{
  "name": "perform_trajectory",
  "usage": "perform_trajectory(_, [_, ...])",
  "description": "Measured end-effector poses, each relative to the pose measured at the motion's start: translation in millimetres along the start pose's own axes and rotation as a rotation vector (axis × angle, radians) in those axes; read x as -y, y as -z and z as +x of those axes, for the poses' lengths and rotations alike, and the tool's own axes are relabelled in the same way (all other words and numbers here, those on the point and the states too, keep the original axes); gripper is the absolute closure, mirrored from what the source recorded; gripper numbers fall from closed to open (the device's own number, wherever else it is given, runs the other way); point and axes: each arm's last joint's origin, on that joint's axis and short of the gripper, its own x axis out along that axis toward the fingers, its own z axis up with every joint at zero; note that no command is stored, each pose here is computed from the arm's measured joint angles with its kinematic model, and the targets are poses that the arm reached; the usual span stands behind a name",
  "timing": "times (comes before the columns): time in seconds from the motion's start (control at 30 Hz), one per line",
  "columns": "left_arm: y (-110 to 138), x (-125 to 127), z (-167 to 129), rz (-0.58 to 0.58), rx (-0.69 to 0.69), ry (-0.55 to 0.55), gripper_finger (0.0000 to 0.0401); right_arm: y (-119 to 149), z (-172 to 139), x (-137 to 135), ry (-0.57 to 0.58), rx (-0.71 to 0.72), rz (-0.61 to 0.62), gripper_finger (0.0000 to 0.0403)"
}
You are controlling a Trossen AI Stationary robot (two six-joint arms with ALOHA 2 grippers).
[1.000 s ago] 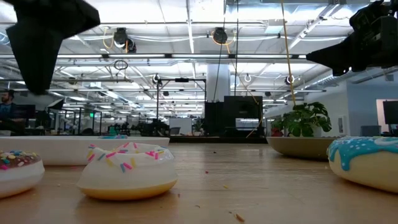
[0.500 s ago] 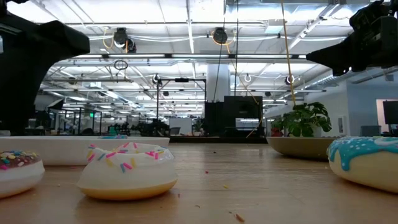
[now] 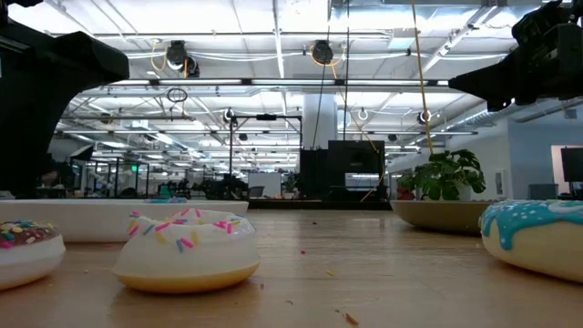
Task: Pick & Place donuts
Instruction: Put the small orange donut on the white plate
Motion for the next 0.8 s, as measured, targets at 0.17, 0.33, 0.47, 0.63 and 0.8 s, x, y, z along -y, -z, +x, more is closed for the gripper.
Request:
perform_trajectory(0.17, [0.0, 0.0, 0.0, 0.0, 0.0, 0.0, 0.008, -0.1, 0.0, 0.0, 0.0, 0.0, 0.0, 0.0403])
perform_trajectory(0.33, [-0.2, 0.1, 0.0, 0.0, 0.002, 0.002, 0.008, -0.1, 0.0, 0.0, 0.0, 0.0, 0.0, 0.0403])
perform_trajectory(0.47, [-0.3, 0.6, 0.0, -0.001, 0.001, 0.009, 0.008, 0.0, 0.0, 0.0, 0.0, 0.0, 0.0, 0.0403])
perform_trajectory(0.63, [-0.2, 1.1, 0.2, -0.007, -0.002, 0.021, 0.008, -0.1, 0.0, 0.0, 0.0, 0.0, 0.0, 0.0403])
perform_trajectory(0.8, [5.2, 0.2, 10.0, -0.019, -0.022, 0.045, 0.008, 0.0, 0.0, 0.0, 0.0, 0.0, 0.0, 0.0403])
